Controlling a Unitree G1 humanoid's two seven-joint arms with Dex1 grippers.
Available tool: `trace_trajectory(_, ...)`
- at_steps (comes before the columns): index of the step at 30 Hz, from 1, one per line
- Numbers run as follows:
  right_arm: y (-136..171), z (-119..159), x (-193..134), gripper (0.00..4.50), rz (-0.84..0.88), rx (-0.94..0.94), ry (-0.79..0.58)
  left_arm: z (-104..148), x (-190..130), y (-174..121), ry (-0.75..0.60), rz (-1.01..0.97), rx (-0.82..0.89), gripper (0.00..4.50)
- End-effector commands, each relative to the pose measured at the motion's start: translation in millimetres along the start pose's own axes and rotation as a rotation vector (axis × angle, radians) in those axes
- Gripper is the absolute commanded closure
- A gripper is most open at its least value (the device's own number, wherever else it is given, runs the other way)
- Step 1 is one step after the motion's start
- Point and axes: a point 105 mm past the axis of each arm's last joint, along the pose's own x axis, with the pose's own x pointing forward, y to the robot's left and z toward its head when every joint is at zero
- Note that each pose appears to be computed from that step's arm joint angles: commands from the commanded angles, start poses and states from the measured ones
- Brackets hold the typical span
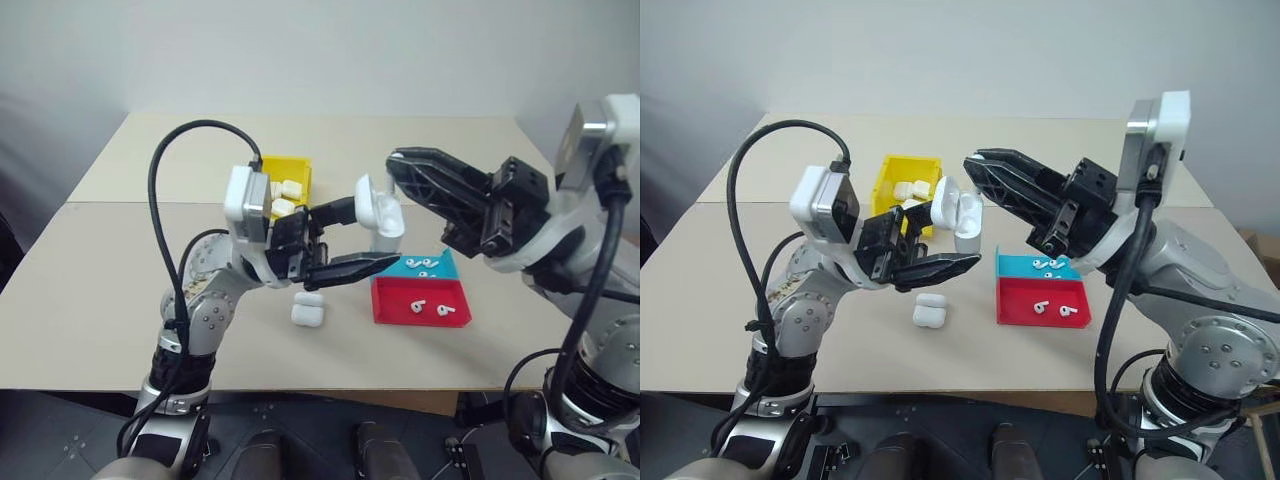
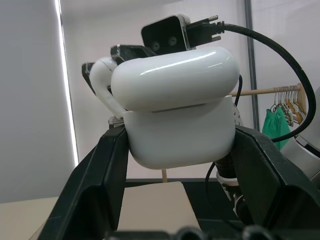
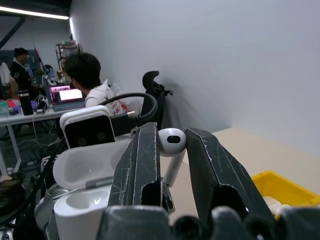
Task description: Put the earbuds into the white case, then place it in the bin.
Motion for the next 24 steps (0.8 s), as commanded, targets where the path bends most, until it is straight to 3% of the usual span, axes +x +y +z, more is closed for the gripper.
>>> trace_trajectory(1,7,13,1,3.86,0.042,-0.031,-0.060,3,2,-3,-0.003,-0.014,0.021,1.66)
trace_trajectory(7,10,12,3,3.86,0.057,-0.024,-0.059,3,1,-2,-0.002,-0.007,0.025,1.66)
trace_trajectory(16,1,-12,7,3.86,0.015,-0.031,0.045,4,-1,-2,-0.002,-0.013,0.040,1.66)
trace_trajectory(24,2,-11,6,3.86,0.000,-0.050,0.053,5,-2,1,0.000,0.001,0.051,1.66)
